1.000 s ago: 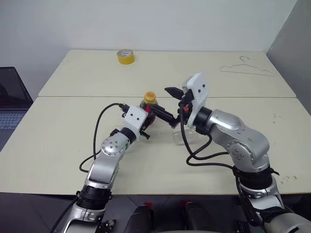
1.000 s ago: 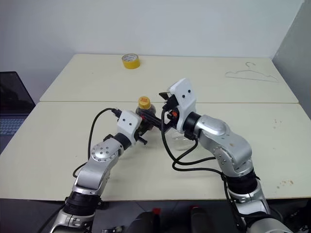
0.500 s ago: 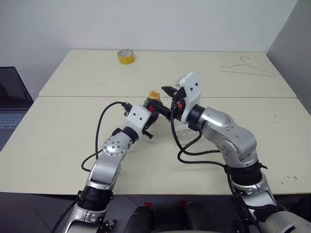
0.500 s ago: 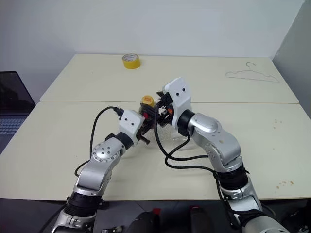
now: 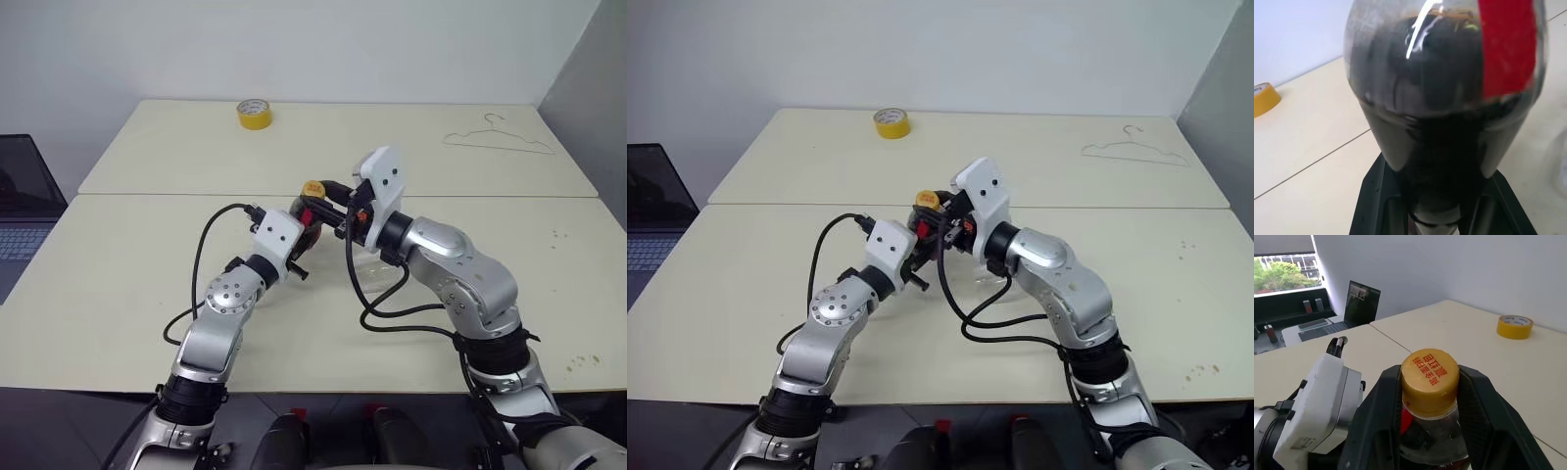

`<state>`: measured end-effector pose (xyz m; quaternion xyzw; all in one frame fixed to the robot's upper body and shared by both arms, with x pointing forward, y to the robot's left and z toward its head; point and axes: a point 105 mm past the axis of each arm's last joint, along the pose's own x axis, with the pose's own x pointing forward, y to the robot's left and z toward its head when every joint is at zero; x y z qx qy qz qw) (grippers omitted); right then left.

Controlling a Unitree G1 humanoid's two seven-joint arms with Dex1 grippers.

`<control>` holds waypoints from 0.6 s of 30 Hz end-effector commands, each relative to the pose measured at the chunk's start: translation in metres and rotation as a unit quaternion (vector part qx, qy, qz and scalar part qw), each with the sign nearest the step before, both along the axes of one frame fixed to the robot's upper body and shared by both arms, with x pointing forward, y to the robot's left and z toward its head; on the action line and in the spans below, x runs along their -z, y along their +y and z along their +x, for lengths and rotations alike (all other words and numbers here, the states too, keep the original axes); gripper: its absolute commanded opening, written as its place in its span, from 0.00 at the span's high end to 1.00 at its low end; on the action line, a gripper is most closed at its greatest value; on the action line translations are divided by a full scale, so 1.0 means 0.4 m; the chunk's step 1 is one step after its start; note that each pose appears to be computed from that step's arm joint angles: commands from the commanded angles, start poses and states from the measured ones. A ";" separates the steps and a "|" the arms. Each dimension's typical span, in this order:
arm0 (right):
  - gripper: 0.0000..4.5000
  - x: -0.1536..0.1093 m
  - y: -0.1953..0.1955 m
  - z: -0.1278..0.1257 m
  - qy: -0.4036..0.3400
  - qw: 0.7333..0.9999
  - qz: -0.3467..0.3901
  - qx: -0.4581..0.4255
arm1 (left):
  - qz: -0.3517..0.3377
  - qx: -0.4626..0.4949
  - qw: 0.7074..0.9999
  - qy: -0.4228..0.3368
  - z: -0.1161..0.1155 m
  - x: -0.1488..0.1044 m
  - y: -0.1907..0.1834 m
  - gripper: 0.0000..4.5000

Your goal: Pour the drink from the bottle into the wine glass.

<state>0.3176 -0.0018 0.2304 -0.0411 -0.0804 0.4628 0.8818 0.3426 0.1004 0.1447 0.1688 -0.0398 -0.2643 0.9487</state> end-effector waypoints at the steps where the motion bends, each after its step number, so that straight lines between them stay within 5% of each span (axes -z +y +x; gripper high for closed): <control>1: 0.72 -0.054 -0.006 -0.065 -0.062 0.995 0.009 -0.080 | -0.020 0.046 0.998 -0.026 -0.016 -0.079 0.002 0.83; 10: 0.72 -0.077 -0.022 -0.151 -0.129 0.962 -0.049 -0.235 | -0.055 0.216 0.970 0.097 -0.081 -0.085 0.019 0.84; 18: 0.72 -0.039 -0.037 -0.161 -0.110 0.951 -0.080 -0.277 | -0.101 0.272 0.943 0.160 -0.125 -0.090 0.013 0.85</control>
